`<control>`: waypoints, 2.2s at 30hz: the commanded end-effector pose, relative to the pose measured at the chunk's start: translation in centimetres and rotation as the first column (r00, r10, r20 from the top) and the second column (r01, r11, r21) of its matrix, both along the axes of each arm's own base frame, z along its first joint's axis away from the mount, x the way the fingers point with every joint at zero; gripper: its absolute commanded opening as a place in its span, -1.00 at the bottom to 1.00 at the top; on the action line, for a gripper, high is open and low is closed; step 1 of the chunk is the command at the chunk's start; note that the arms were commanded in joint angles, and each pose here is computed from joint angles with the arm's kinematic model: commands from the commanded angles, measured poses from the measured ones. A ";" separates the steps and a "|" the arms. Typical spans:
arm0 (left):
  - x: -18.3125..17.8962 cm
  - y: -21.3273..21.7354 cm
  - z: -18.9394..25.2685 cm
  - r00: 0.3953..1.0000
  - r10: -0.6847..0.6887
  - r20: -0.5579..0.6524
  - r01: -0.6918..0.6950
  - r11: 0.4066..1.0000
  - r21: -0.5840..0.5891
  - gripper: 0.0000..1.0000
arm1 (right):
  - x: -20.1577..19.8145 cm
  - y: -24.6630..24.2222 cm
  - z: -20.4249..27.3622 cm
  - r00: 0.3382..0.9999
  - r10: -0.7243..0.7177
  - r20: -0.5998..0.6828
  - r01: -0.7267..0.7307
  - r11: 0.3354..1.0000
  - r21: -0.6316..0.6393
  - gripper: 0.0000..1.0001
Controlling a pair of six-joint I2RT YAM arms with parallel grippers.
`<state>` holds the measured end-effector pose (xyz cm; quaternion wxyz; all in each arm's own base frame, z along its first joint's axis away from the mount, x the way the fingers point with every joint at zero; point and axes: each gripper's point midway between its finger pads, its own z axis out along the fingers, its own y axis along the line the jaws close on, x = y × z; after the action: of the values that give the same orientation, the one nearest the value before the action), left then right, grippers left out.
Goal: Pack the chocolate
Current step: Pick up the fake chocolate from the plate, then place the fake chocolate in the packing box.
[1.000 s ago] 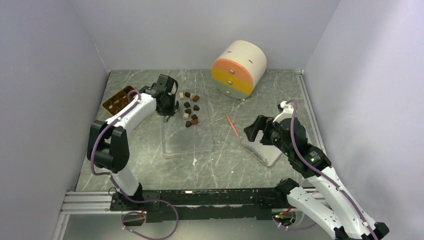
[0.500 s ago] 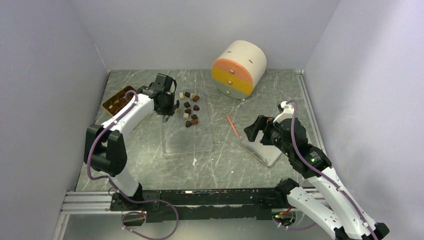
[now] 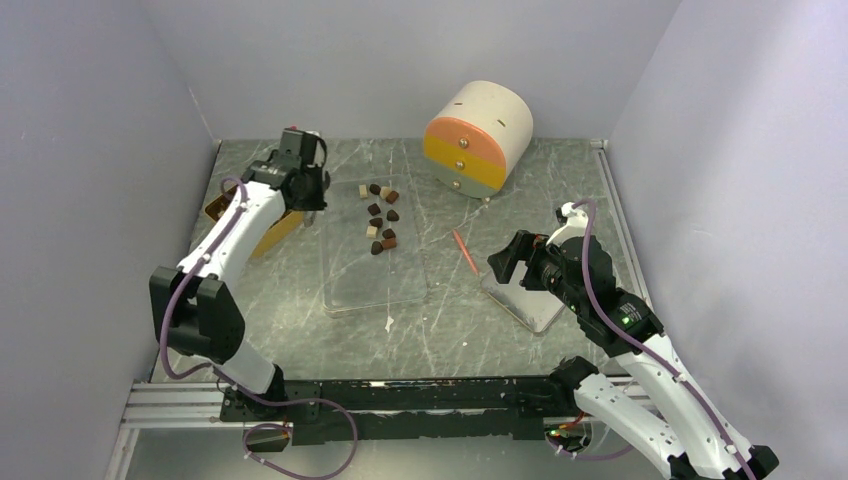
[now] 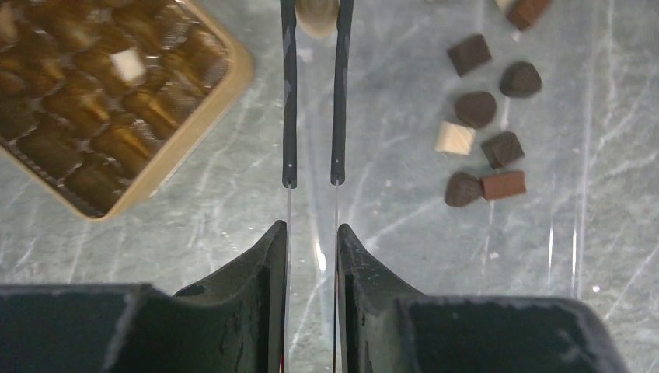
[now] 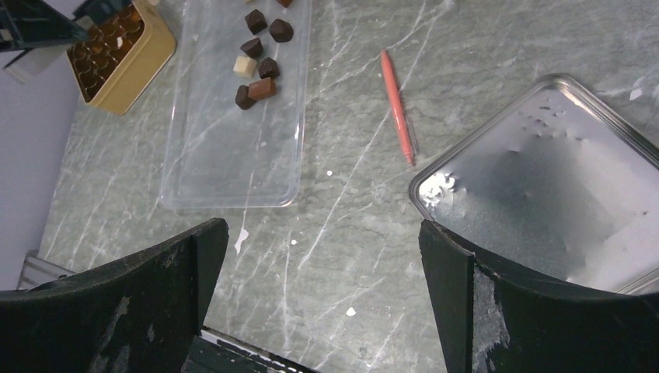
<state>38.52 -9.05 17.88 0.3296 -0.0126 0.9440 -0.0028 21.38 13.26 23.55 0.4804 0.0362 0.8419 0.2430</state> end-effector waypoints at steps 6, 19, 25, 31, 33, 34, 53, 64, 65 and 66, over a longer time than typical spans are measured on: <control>1.7 8.8 4.2 0.972 0.199 0.128 -0.199 0.980 -0.011 -0.48 | 0.3 -0.2 1.1 0.999 0.004 0.042 -0.003 1.000 -0.020 0.98; 0.8 14.5 3.0 0.933 0.343 0.111 -0.348 0.937 0.031 -0.48 | 0.1 -0.5 0.7 0.999 0.007 0.050 -0.005 0.999 -0.040 0.99; 0.4 15.9 1.4 0.928 0.365 0.079 -0.370 0.928 0.048 -0.48 | 0.3 -0.5 0.9 0.999 0.010 0.053 -0.008 0.999 -0.049 0.99; 0.8 16.2 0.7 0.924 0.377 0.065 -0.380 0.924 0.041 -0.46 | 0.3 -0.6 0.9 0.999 0.005 0.054 -0.002 0.999 -0.050 0.99; 1.1 15.9 0.5 0.930 0.364 0.060 -0.366 0.931 0.019 -0.46 | 0.2 -0.6 0.9 0.999 0.005 0.054 -0.002 0.999 -0.049 0.99; 1.1 15.7 0.4 0.931 0.359 0.060 -0.360 0.933 0.012 -0.46 | 0.2 -0.6 0.9 0.998 0.004 0.055 -0.001 0.999 -0.046 0.99; 1.7 15.3 0.1 0.937 0.345 0.049 -0.346 0.938 -0.003 -0.24 | -0.1 -0.9 1.0 0.998 -0.009 0.064 0.012 0.999 -0.033 0.99; 2.1 13.9 2.3 0.957 0.276 0.090 -0.271 0.961 -0.059 -0.28 | -0.2 -1.1 0.9 0.998 -0.014 0.061 0.016 0.999 -0.029 0.99; 2.1 13.7 2.5 0.959 0.266 0.095 -0.261 0.963 -0.067 -0.28 | -0.2 -1.0 0.9 0.998 -0.014 0.060 0.015 1.000 -0.027 0.99; 2.1 13.5 2.7 0.961 0.257 0.100 -0.250 0.965 -0.076 -0.29 | -0.3 -1.0 0.8 0.998 -0.013 0.058 0.015 1.000 -0.028 0.99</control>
<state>39.56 5.18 17.04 0.3282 -0.1658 0.9293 0.0343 20.96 12.38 23.79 0.4946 0.0230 0.8387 0.2269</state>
